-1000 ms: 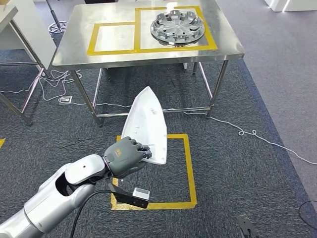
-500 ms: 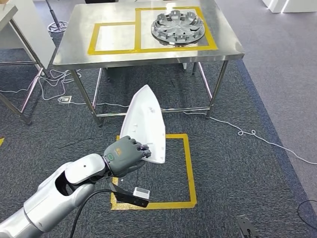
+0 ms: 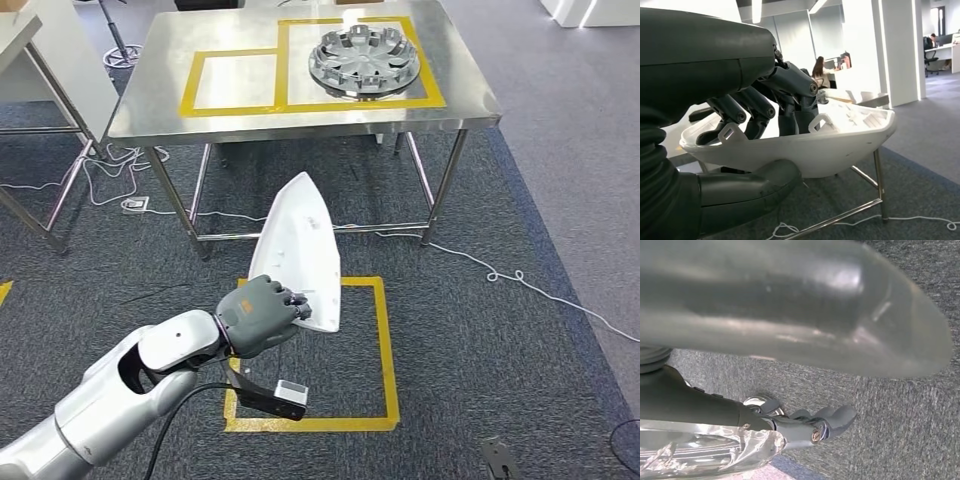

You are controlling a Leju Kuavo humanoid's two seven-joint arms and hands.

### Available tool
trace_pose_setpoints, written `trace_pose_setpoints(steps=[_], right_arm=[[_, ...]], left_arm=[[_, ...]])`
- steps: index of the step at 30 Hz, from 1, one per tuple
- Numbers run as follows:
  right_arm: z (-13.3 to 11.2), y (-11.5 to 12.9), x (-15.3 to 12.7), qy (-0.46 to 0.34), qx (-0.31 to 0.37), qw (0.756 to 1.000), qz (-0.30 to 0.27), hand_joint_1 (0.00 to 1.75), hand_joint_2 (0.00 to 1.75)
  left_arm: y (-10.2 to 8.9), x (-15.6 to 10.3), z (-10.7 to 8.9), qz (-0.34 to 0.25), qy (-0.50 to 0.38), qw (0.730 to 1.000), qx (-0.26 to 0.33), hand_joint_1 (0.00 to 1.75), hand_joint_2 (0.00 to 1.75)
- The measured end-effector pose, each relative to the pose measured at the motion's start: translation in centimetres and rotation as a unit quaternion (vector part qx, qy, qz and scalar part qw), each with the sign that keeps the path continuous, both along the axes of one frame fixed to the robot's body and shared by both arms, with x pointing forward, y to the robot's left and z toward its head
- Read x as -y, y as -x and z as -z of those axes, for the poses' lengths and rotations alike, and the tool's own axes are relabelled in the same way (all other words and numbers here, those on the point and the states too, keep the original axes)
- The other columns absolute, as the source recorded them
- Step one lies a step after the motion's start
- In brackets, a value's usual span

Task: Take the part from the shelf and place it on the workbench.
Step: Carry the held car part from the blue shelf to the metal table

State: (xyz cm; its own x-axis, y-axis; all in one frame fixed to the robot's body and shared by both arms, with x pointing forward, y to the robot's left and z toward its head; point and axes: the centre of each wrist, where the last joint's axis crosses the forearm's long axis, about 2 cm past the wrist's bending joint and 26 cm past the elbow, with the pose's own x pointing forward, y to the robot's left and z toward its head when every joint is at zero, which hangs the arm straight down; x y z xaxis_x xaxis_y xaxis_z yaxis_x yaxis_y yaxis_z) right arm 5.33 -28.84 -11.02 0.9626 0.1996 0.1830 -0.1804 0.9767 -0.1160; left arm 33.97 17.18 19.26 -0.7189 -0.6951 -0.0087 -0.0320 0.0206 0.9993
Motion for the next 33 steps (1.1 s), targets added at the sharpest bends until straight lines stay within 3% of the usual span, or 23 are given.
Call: trace_pose_setpoints(steps=[17,24,33], right_arm=[[0.0,-0.1,0.0,-0.010,0.001,1.000,0.006,0.00,0.00],[0.0,0.4,-0.4,-0.123,0.039,0.984,0.123,0.00,0.00],[0.1,0.7,-0.8,-0.167,0.039,0.975,0.144,0.00,0.00]], left_arm=[[-0.1,-0.1,-0.2,-0.001,-0.001,1.000,0.003,1.75,1.75],[-0.4,-0.4,-0.2,0.011,0.004,1.000,-0.005,1.75,1.75],[-1.5,-0.6,-1.3,0.018,0.009,1.000,0.005,1.75,1.75]])
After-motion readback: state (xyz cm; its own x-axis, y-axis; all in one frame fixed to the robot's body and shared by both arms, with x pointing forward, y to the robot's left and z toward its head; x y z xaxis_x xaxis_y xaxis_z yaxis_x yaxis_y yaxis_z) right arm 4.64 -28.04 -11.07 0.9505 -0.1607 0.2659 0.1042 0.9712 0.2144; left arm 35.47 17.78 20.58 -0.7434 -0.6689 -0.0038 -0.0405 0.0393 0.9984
